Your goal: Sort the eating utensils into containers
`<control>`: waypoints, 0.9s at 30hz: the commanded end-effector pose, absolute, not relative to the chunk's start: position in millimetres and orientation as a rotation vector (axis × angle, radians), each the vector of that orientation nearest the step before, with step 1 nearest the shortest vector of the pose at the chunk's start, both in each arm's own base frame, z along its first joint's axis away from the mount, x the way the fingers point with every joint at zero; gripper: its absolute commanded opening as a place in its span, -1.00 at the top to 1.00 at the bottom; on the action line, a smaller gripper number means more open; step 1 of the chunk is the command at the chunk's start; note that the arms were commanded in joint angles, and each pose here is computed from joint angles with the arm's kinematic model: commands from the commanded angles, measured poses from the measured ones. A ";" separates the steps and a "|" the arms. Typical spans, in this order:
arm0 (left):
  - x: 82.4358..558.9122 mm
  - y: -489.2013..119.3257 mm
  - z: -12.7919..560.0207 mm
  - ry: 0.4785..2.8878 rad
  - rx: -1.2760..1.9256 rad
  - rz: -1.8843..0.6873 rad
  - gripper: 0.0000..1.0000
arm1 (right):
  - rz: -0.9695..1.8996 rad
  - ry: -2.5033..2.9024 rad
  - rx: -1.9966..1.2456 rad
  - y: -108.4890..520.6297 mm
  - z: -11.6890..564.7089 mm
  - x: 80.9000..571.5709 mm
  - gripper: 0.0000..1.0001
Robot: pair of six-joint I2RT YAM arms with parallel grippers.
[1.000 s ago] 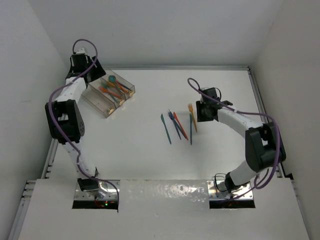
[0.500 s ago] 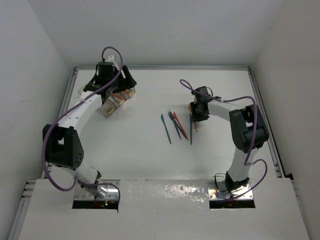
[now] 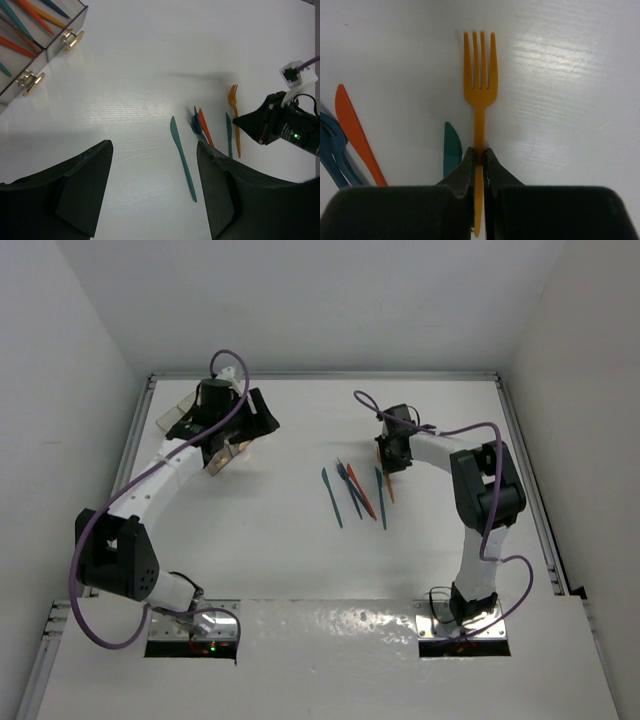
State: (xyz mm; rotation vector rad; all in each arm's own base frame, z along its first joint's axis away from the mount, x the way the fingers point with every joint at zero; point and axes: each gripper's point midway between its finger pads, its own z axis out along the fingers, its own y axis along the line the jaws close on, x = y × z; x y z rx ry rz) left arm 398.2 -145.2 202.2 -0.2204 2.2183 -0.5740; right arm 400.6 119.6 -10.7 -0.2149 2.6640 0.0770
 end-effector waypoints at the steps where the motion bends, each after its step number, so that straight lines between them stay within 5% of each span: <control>1: 388.4 -167.4 218.4 2.179 -0.151 -0.654 -0.32 | 0.052 2.662 -0.231 114.1 -8.7 403.7 1.00; 13: 369.9 -265.7 233.9 2.115 0.021 -0.989 -0.33 | 0.333 2.348 -0.339 161.5 108.3 379.8 1.00; 27: 369.3 -342.9 227.8 2.128 0.161 -1.077 -0.30 | 0.617 2.201 -0.420 223.8 163.6 322.0 1.00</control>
